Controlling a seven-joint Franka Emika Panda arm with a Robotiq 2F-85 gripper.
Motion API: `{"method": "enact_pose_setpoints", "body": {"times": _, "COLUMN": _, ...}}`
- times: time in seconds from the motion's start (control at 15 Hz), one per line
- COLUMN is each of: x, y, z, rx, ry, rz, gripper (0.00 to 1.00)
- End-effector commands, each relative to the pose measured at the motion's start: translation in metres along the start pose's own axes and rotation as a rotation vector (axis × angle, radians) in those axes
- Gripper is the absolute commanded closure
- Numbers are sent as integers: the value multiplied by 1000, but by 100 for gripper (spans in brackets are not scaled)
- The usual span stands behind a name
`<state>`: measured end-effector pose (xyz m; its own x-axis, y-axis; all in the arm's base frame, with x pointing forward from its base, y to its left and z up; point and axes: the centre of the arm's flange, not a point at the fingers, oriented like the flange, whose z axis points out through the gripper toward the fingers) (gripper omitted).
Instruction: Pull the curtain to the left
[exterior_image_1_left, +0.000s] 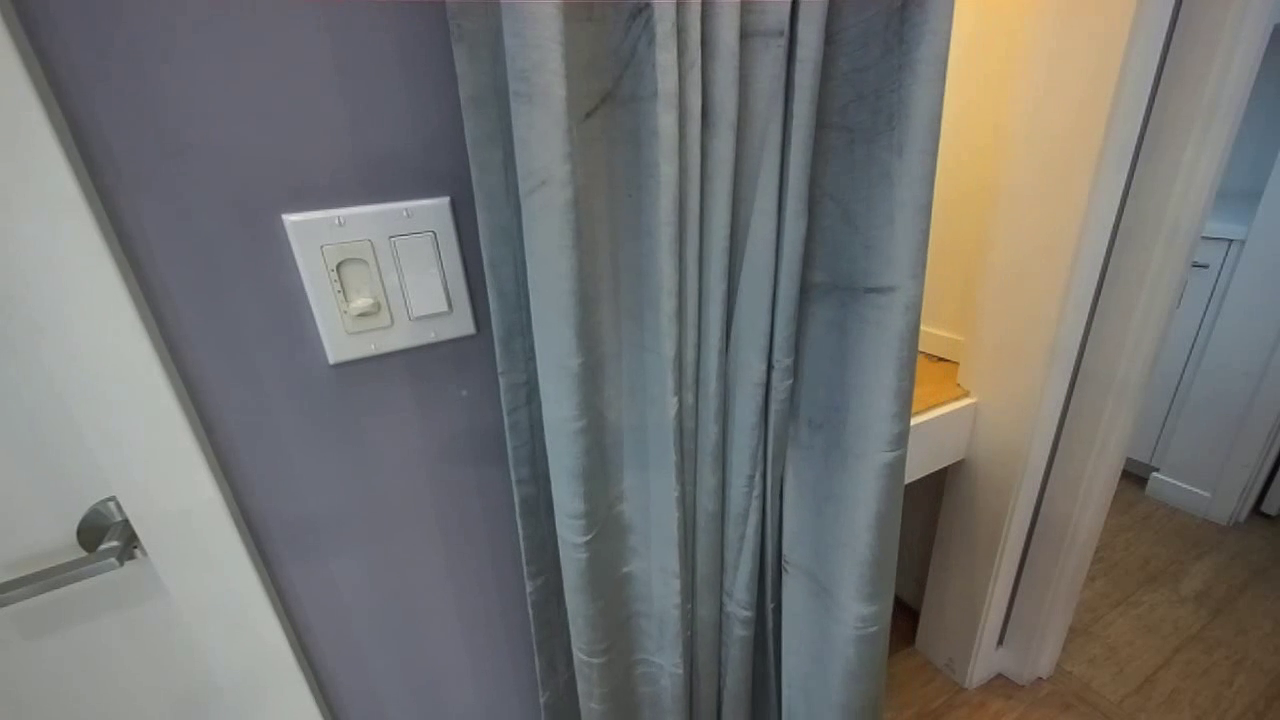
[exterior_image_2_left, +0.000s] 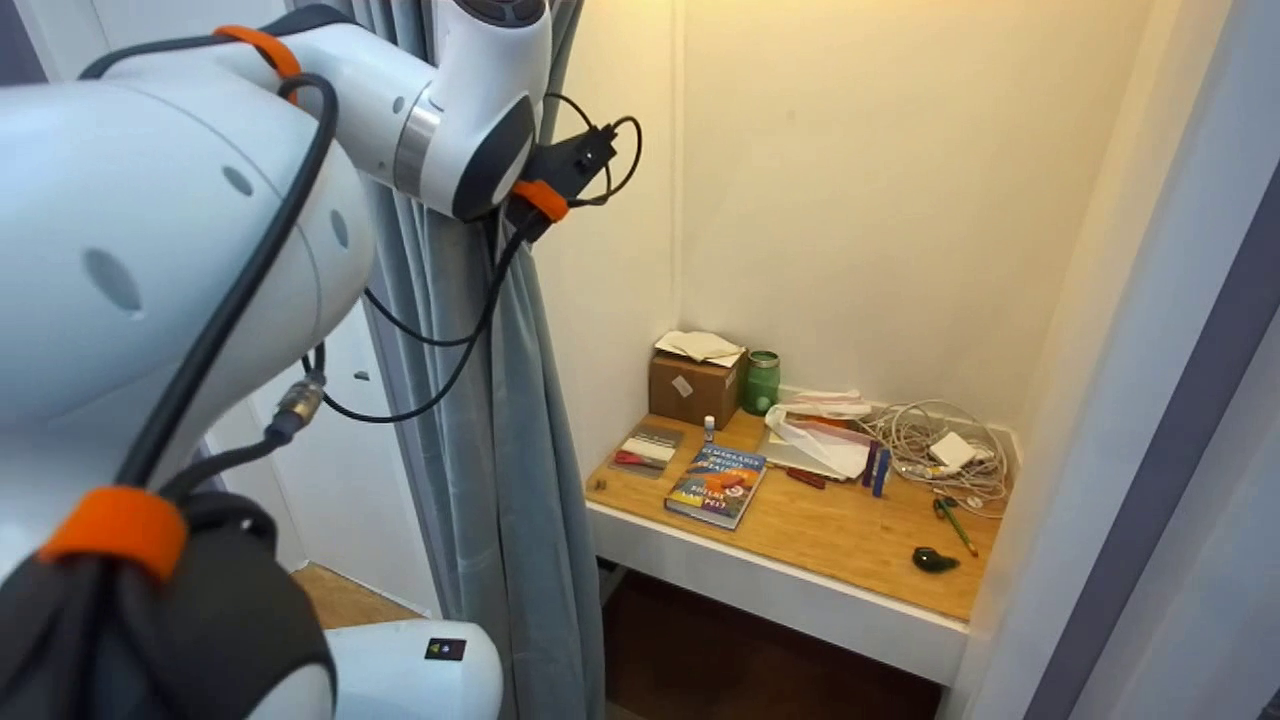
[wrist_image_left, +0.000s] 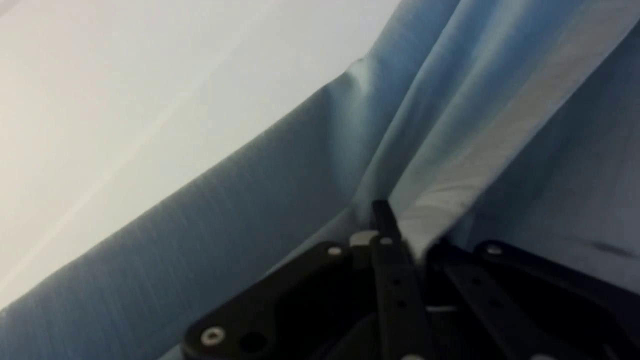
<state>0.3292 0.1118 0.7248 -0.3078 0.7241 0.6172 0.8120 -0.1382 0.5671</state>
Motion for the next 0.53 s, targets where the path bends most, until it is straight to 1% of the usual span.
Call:
{"method": "enact_pose_setpoints", "body": {"times": 0.0, "x": 18, "y": 16, "z": 15, "rx": 76, "ry": 55, "rz": -88, "gripper": 99}}
{"method": "enact_pose_setpoints", "body": {"times": 0.07, "x": 18, "y": 18, "z": 16, "rx": 78, "ry": 56, "rz": -100, "gripper": 99}}
{"method": "enact_pose_setpoints", "body": {"times": 0.13, "x": 9, "y": 6, "z": 9, "rx": 38, "ry": 26, "rz": -62, "gripper": 98}}
{"method": "enact_pose_setpoints", "body": {"times": 0.47, "x": 11, "y": 10, "z": 14, "rx": 48, "ry": 24, "rz": -82, "gripper": 98}}
